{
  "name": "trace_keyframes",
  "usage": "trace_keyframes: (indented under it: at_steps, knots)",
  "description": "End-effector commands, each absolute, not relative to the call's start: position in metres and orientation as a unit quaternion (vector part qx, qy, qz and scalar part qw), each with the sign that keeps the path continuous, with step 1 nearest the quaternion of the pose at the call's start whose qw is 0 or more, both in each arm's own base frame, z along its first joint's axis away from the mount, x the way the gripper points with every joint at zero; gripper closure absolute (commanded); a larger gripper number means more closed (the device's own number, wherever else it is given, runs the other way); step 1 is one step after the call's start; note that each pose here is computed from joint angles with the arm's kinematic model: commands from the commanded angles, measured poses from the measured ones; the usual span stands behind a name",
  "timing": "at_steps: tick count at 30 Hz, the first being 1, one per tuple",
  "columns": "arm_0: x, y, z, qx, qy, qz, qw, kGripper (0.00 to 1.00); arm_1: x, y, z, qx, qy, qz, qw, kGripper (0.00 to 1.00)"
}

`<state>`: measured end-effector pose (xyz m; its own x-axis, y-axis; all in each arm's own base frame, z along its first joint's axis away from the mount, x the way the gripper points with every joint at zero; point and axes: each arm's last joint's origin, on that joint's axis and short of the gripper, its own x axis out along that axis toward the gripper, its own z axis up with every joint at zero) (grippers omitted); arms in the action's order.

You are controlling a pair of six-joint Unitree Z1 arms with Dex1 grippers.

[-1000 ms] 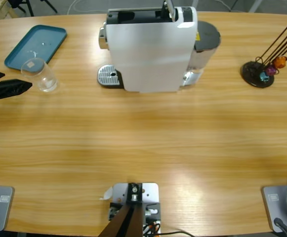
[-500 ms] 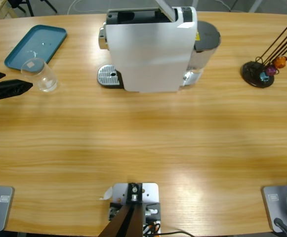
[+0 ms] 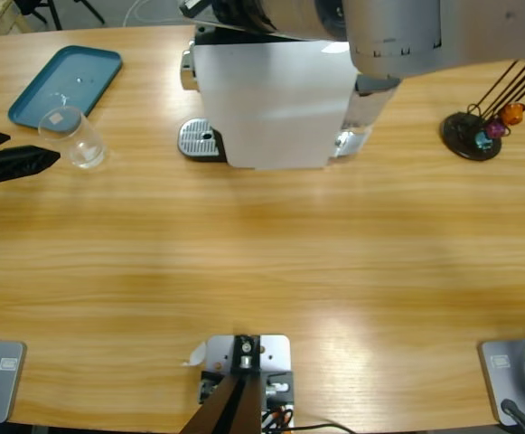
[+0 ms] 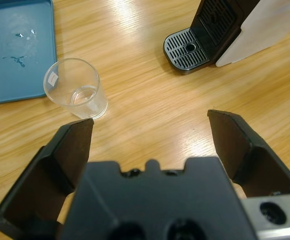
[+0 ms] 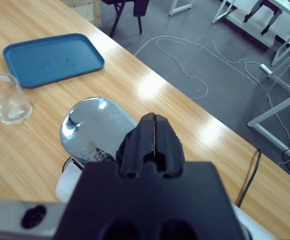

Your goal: Pour coffee

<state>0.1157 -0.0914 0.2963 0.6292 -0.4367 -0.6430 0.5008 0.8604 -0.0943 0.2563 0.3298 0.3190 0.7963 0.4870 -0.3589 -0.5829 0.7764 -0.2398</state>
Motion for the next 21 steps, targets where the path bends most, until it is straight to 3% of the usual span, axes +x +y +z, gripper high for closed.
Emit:
trace_keyframes:
  at_steps: [1,21]
  knots:
    - [0.116,-0.091,0.282,0.059,0.367,-0.258,0.892,0.004,0.241,0.341,0.217,-0.234,0.239,0.315,0.889,1.000]
    - [0.116,-0.091,0.281,0.060,0.369,-0.257,0.891,0.004,0.233,0.331,0.187,-0.225,0.263,0.316,0.883,1.000]
